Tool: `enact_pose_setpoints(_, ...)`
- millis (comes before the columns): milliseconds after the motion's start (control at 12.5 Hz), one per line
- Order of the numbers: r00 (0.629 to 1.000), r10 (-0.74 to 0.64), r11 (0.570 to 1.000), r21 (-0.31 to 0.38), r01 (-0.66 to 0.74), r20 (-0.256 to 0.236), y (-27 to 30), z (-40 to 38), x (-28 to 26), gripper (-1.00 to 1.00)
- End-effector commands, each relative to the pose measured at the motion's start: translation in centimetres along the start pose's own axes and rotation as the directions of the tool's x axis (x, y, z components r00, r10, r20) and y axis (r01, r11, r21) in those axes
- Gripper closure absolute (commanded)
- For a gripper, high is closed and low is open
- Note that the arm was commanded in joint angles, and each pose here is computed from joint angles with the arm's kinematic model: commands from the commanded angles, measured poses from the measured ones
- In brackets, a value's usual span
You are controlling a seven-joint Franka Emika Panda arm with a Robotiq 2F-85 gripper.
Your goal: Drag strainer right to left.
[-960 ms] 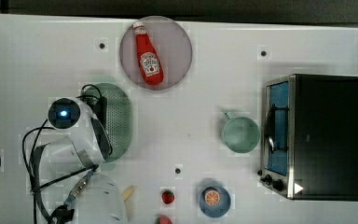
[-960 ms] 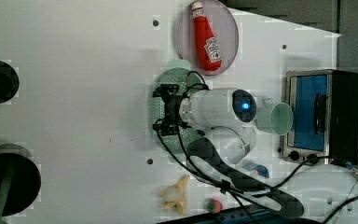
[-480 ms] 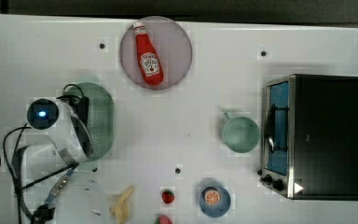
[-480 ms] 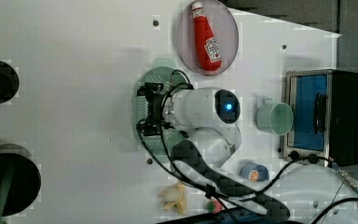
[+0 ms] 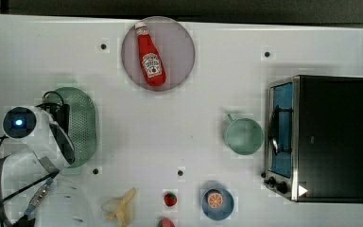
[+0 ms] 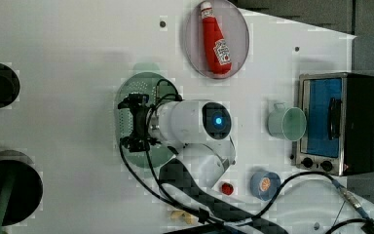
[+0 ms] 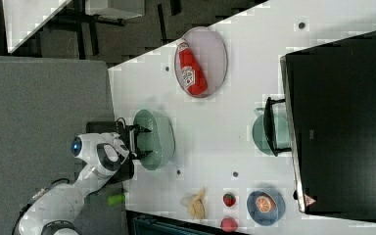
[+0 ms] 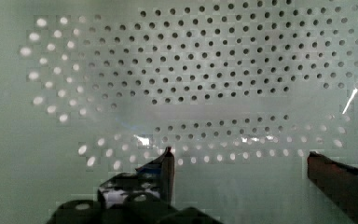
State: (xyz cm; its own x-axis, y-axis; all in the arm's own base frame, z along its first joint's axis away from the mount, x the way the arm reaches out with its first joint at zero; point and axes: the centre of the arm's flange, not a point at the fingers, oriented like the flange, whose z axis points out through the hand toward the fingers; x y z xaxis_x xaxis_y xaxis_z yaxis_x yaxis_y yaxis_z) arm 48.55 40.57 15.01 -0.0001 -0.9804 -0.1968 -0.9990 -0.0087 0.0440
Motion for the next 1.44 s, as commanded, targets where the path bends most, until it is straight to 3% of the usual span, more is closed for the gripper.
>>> enact_pose_setpoints(80, 0.998, 0.061, 0.998, 0.029, -0.062, 0.024, -0.6, -0.2, -1.2, -1.0)
enact_pose_setpoints(320, 1.0, 0.011, 1.0, 0.021, -0.011, 0.011, -0.4, -2.8, -2.3, -1.0)
enact_pose_setpoints(480, 0.996, -0.079, 0.997, -0.011, 0.079, -0.033, -0.4, -7.2, -2.5, -1.0)
enact_pose_setpoints(640, 0.974, -0.213, 0.976, -0.049, 0.21, -0.076, -0.6, -13.0, -1.8, -1.0)
enact_pose_setpoints(800, 0.929, -0.354, 0.935, -0.073, 0.348, -0.106, -1.0, -19.6, 0.0, -1.0)
enact_pose_setpoints(1200, 0.809, -0.568, 0.823, -0.091, 0.561, -0.15, -1.3, -37.9, 10.9, -1.0)
enact_pose_setpoints(1440, 0.781, -0.609, 0.793, -0.08, 0.604, -0.143, -0.6, -45.7, 20.3, -1.0)
